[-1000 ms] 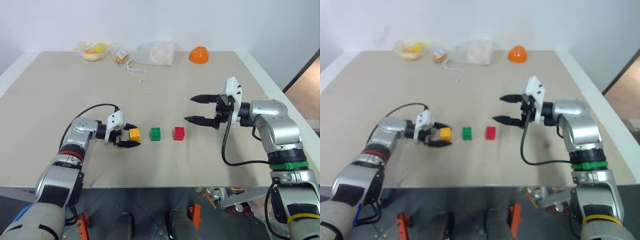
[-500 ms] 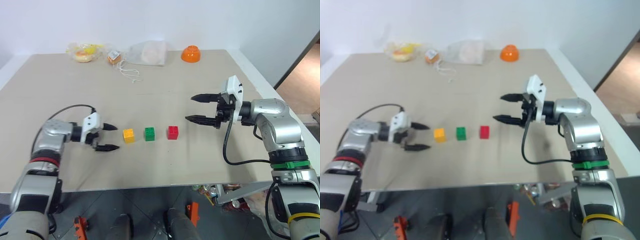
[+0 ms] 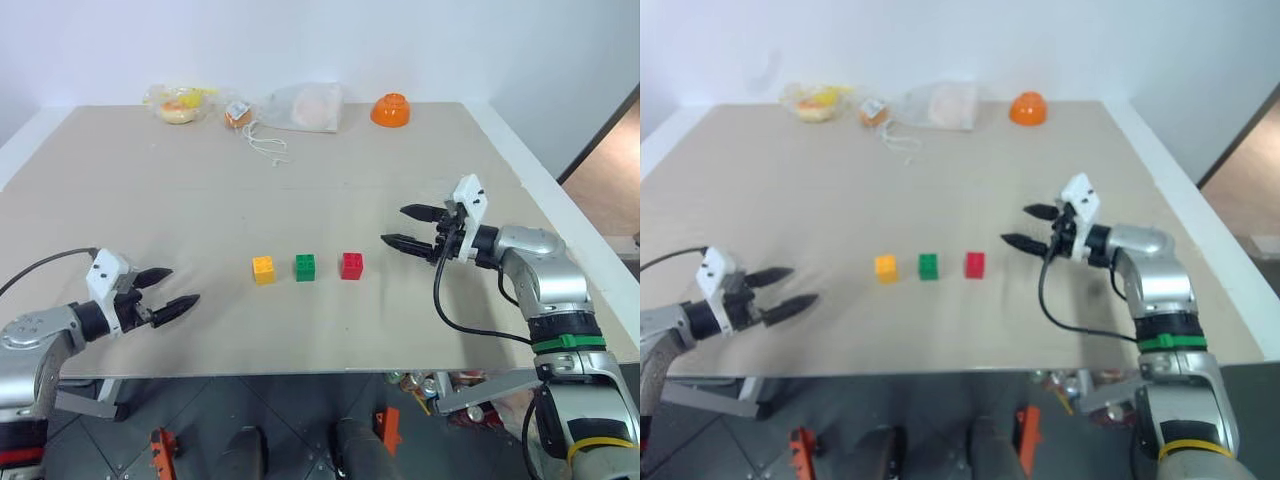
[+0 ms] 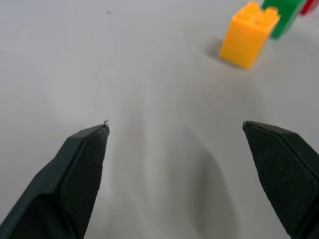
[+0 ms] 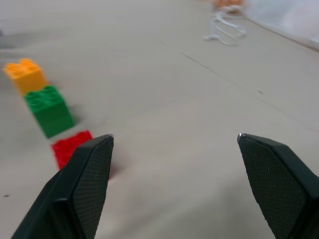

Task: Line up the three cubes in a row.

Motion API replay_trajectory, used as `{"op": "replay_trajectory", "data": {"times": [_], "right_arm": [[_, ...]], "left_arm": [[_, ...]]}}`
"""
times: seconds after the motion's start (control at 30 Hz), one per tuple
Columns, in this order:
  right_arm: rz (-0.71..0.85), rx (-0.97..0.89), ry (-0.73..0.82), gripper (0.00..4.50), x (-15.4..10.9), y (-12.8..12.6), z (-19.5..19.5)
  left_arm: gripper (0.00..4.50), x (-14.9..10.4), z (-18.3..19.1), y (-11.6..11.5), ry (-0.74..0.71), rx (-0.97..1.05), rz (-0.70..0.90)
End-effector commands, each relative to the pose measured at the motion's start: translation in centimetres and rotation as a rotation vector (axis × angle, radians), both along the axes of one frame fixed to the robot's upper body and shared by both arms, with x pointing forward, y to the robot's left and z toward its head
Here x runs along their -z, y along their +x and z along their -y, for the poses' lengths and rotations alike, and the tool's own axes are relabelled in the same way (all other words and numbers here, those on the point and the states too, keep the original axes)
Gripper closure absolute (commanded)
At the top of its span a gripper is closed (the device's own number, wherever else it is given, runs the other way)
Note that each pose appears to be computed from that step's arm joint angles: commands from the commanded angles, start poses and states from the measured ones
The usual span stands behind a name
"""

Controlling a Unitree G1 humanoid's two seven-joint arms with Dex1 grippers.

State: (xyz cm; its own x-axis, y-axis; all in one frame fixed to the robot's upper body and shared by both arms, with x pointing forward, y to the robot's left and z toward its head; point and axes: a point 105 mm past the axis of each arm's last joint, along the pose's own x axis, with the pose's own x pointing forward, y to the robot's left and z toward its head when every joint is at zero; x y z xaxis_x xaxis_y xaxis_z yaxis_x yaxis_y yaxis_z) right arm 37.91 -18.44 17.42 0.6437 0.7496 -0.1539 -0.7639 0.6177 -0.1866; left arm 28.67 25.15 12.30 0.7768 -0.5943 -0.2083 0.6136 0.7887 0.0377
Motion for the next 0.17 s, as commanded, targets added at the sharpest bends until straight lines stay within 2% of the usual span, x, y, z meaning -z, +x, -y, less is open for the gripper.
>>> {"op": "replay_trajectory", "data": {"times": [0.03, 0.17], "right_arm": [[0.033, 0.016, 0.042, 0.4, -0.72, -0.78, 0.31], [0.014, 0.009, 0.034, 0.4, -0.38, -1.63, 0.67]], "left_arm": [[0.05, -1.26, 0.43, -1.0, -0.022, -0.036, 0.055], [0.05, -0.82, 1.26, -1.78, -0.031, -0.034, 0.056]]}}
